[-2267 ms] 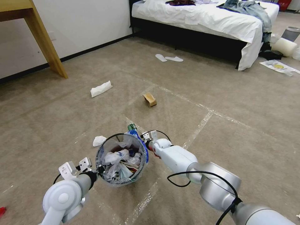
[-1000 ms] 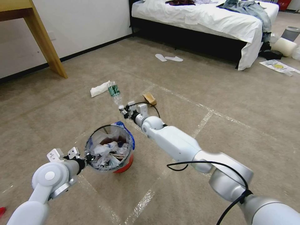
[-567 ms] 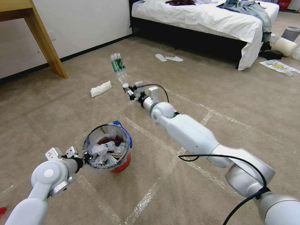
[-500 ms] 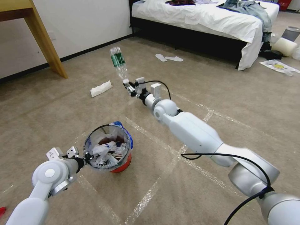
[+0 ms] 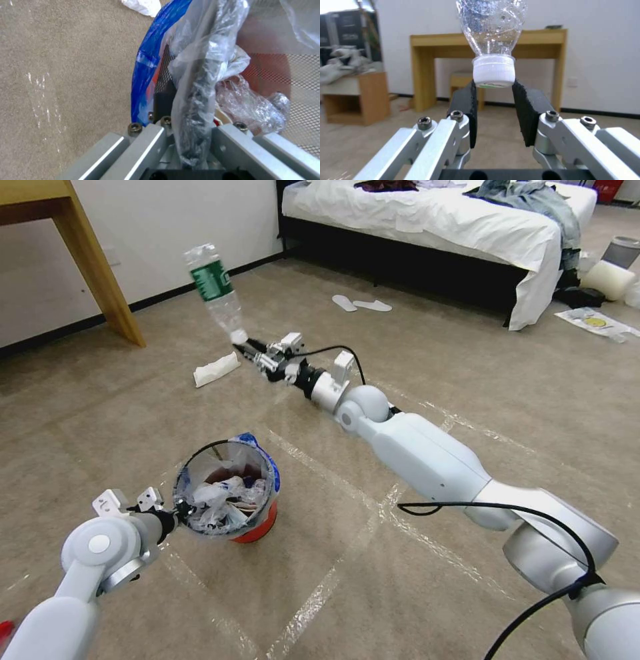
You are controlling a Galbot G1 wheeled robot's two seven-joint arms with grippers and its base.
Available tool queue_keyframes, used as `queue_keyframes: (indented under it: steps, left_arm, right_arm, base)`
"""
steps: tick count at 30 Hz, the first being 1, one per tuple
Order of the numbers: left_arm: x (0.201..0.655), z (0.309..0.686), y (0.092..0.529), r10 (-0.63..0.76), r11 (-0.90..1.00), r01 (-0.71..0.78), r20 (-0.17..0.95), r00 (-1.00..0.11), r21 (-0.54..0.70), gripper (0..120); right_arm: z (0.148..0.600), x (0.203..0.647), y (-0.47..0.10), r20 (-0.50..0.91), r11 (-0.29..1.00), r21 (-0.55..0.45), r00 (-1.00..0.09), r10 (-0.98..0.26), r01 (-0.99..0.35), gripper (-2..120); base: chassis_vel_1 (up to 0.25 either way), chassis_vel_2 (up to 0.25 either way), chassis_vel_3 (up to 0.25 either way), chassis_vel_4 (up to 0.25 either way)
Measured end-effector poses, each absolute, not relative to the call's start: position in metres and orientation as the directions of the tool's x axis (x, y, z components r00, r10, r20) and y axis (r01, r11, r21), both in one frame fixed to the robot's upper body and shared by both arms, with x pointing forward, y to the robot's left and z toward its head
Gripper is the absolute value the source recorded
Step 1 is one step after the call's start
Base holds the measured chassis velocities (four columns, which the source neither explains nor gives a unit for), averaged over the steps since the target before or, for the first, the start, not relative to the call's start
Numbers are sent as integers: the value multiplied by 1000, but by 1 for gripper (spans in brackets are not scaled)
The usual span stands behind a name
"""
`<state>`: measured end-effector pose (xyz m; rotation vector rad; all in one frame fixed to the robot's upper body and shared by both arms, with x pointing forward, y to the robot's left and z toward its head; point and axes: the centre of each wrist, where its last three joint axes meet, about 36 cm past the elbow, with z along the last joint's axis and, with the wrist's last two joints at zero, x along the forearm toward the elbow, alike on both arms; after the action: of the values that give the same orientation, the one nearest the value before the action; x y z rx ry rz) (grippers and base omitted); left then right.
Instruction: Pick up the trash bin and place the garbage on the floor into it.
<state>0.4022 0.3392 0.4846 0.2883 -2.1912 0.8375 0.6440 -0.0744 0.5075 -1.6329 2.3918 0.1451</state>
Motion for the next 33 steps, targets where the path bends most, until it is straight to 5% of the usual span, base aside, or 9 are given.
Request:
queue_keyframes:
  steps: [33]
  left_arm:
    - [399, 498, 342, 49, 760, -434, 709, -703, -483, 0]
  right_arm:
    - [388, 590, -71, -64, 254, -31, -251, -966, -967, 23]
  base:
    - [0, 0, 0, 0]
